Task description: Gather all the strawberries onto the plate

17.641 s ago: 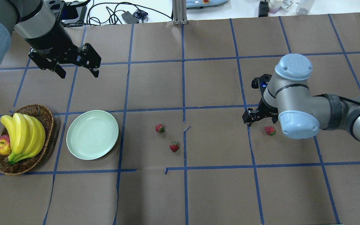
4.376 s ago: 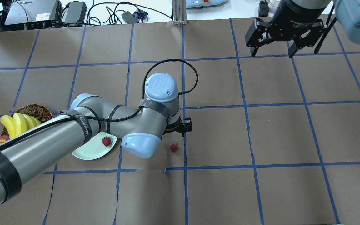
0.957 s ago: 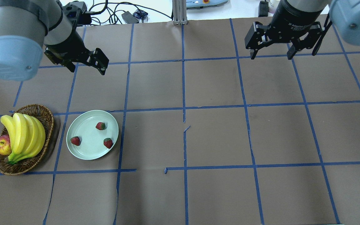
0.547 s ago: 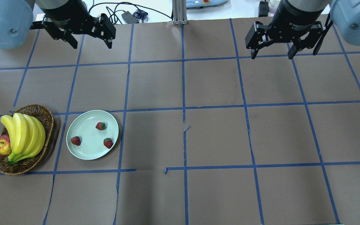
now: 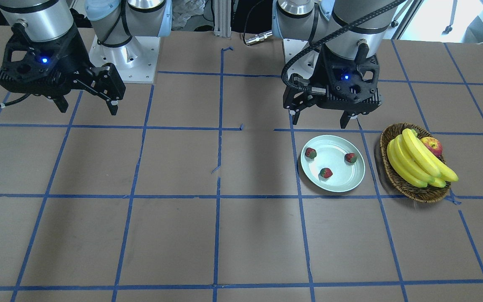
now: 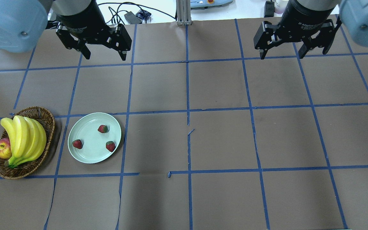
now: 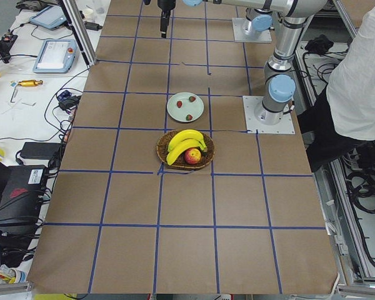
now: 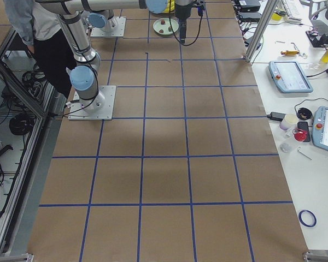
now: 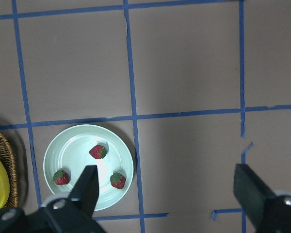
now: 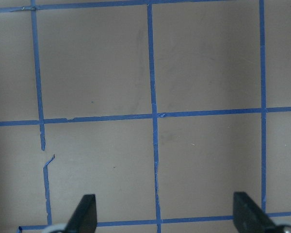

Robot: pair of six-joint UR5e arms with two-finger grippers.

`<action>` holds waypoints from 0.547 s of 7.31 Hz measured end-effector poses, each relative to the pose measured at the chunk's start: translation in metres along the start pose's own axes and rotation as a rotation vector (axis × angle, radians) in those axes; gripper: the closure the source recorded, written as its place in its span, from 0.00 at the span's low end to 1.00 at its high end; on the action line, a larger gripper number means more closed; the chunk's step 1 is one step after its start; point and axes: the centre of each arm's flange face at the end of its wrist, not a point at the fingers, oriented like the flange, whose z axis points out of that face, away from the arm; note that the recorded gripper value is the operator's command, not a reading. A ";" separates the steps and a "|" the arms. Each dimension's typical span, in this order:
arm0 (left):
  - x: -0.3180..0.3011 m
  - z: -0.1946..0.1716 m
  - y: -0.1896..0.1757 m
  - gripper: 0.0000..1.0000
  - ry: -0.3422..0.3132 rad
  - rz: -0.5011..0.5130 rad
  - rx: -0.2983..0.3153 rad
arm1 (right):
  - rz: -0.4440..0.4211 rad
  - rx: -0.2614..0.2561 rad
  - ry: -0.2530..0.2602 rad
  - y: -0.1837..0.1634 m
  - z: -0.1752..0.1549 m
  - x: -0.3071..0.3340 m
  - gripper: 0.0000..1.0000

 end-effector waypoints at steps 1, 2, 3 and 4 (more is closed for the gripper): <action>0.000 0.001 0.001 0.00 0.001 0.007 -0.009 | -0.014 0.001 0.000 0.002 -0.001 -0.004 0.00; 0.000 0.001 0.001 0.00 0.002 0.009 -0.011 | -0.037 -0.003 -0.001 0.006 0.000 -0.015 0.00; 0.000 0.001 0.001 0.00 0.002 0.009 -0.011 | -0.057 -0.004 0.000 0.009 0.000 -0.027 0.00; 0.000 0.001 0.001 0.00 0.002 0.007 -0.011 | -0.068 -0.003 0.003 0.011 0.001 -0.034 0.00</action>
